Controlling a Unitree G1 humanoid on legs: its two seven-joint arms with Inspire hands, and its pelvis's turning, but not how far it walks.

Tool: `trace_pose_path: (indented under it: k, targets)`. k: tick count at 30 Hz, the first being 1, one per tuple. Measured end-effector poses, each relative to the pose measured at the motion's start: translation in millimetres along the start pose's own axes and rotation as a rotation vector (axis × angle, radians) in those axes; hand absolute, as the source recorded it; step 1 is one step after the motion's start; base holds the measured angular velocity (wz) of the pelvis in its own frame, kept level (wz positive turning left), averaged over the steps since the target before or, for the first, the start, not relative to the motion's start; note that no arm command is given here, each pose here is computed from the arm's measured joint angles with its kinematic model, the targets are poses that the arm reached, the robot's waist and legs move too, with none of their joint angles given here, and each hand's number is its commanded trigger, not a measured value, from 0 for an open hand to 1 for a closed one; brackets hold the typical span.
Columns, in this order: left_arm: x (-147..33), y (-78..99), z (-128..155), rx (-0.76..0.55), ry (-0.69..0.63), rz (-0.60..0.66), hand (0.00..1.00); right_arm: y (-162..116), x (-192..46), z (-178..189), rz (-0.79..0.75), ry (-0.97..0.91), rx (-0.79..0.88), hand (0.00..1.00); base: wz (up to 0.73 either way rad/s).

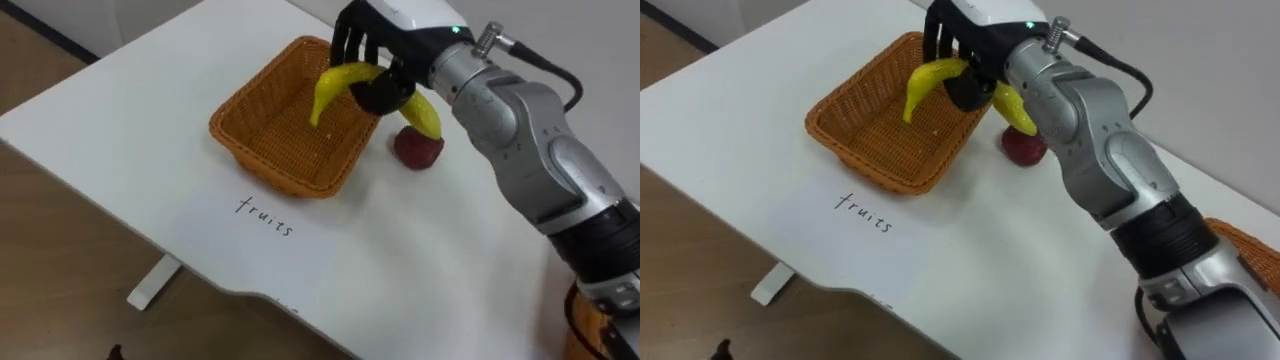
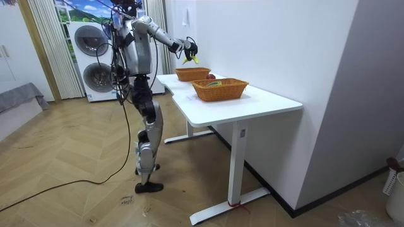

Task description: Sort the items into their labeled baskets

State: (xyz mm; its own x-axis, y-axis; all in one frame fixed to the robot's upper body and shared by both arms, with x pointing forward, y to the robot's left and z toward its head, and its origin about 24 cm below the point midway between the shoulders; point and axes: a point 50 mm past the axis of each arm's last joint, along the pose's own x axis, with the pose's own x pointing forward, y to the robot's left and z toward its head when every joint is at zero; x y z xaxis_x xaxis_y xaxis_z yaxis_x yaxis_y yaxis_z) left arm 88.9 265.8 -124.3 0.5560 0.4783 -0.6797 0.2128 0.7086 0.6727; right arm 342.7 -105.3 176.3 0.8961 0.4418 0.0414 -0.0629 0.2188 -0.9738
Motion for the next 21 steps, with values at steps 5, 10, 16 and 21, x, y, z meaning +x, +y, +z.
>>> trace_pose_path:
  k: [5, 10, 16, 21]
  targets:
    - [0.5, 2.0, 0.4, 0.02, -0.01, 0.006, 0.0, 0.9, 0.2, 2.5, -0.006, -0.017, -0.005, 1.0, 0.14]
    - [0.7, 2.8, 0.8, 0.021, -0.013, 0.013, 0.0, 6.4, 1.2, 8.4, -0.007, -0.051, -0.016, 1.0, 0.05]
    - [1.4, 4.4, 3.1, 0.019, -0.022, 0.024, 0.0, 13.5, 5.0, 17.2, -0.001, -0.077, 0.009, 0.91, 0.02]
    - [1.6, 4.6, 3.5, 0.02, -0.023, 0.024, 0.0, 15.2, 6.6, 22.9, -0.007, -0.09, -0.013, 0.0, 0.0]
